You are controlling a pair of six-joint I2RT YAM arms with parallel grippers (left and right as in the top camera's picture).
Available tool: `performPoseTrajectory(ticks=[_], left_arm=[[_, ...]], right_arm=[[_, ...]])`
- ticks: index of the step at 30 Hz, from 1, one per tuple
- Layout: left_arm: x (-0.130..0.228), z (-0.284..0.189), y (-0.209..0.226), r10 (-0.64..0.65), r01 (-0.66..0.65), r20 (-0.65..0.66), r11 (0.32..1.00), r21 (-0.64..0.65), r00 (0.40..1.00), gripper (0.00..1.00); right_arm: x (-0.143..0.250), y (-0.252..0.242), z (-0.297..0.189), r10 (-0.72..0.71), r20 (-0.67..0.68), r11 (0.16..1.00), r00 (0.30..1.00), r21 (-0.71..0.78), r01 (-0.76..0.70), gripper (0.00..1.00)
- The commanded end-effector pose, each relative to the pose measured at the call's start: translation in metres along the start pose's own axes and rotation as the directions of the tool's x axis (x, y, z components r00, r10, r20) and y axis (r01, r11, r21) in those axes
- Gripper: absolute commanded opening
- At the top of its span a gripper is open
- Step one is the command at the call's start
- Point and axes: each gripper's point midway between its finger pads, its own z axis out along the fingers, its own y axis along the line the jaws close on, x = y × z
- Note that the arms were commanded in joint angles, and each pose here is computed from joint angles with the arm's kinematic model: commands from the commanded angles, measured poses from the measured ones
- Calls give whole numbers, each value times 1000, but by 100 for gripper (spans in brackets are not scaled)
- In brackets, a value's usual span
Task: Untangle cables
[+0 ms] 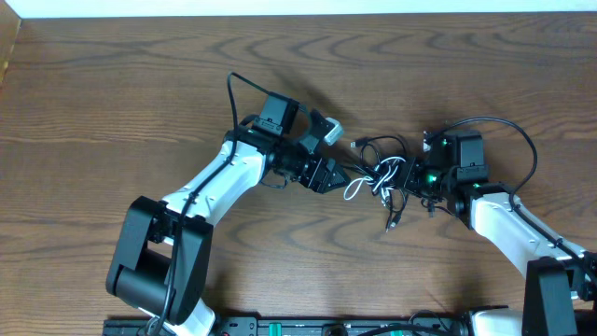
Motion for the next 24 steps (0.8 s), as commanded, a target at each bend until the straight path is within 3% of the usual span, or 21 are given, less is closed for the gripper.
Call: performPoseTrajectory(ticks=[1,8,11,16,24], left_arm=[[-2,2,-26,129,-129,8,988,84,992,68],[8,24,-56,279,-272,-32,953,133,960,68],[8,33,-53,315,-311,-54,948,71,948,68],[3,43,-35,300,-307,-87,948,-89,950,68],[0,56,-18,251,-262,-87,952,-160,964,68]], right_arm=[[10,10,0,77,-64,994,995,-68,-82,1],[15,15,0,77,-87,992,993,-90,-84,1],[18,20,-1,73,-107,990,992,-115,-86,1],[22,26,-2,67,-134,985,989,-149,-87,1],[33,36,0,38,-174,982,984,-176,-70,1]])
